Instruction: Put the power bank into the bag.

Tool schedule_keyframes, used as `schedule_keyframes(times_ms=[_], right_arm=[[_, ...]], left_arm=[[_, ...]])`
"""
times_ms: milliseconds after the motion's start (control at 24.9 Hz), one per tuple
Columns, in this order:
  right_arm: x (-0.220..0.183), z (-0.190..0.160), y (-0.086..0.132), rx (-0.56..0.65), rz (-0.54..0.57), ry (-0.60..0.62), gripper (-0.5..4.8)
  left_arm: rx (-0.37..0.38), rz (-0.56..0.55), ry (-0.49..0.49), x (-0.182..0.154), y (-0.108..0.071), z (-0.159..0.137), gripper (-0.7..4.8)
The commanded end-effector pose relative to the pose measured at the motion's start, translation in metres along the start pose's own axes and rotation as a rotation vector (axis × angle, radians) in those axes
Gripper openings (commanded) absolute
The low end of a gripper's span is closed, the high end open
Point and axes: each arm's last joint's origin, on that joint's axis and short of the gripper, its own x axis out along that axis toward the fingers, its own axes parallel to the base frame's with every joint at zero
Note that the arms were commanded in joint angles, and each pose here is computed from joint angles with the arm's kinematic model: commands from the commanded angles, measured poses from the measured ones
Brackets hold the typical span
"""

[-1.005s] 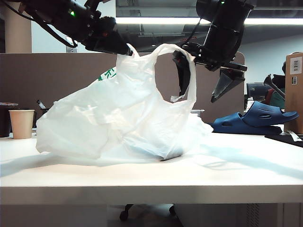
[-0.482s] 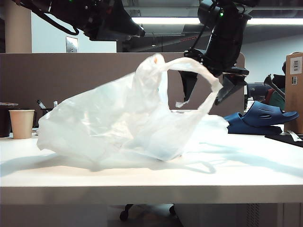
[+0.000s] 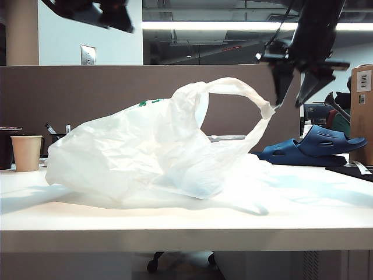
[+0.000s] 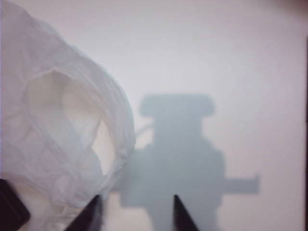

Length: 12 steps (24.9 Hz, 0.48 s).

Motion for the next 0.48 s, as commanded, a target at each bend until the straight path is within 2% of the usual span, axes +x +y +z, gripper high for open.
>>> schedule_keyframes(times_ms=[40,201,241,281,442,482], right_arm=[[-0.022,0.006,-0.003,-0.008,0.001,-0.063,1.07],[-0.044,0.008,-0.012,-0.016,-0.011,-0.116,0.02],[-0.048,0.009,-0.015,-0.011,-0.017,-0.125,-0.05],[-0.053,0.009,-0.019,-0.003,-0.024,-0.133,-0.05],[-0.079,0.006,-0.038,0.033,-0.059,-0.155,-0.05],[-0.085,0.005,-0.042,0.043,-0.069,-0.162,-0.05]], left_arm=[[0.065,0.122,-0.011,-0.013,0.009,0.011,2.97],[0.056,0.177,-0.032,-0.026,0.021,0.017,1.63],[0.056,0.192,-0.032,-0.03,0.025,0.017,1.22],[0.054,0.204,-0.03,-0.033,0.028,0.017,1.07],[0.049,0.269,-0.013,-0.05,0.047,0.017,0.97],[0.048,0.285,-0.009,-0.054,0.051,0.018,0.51]])
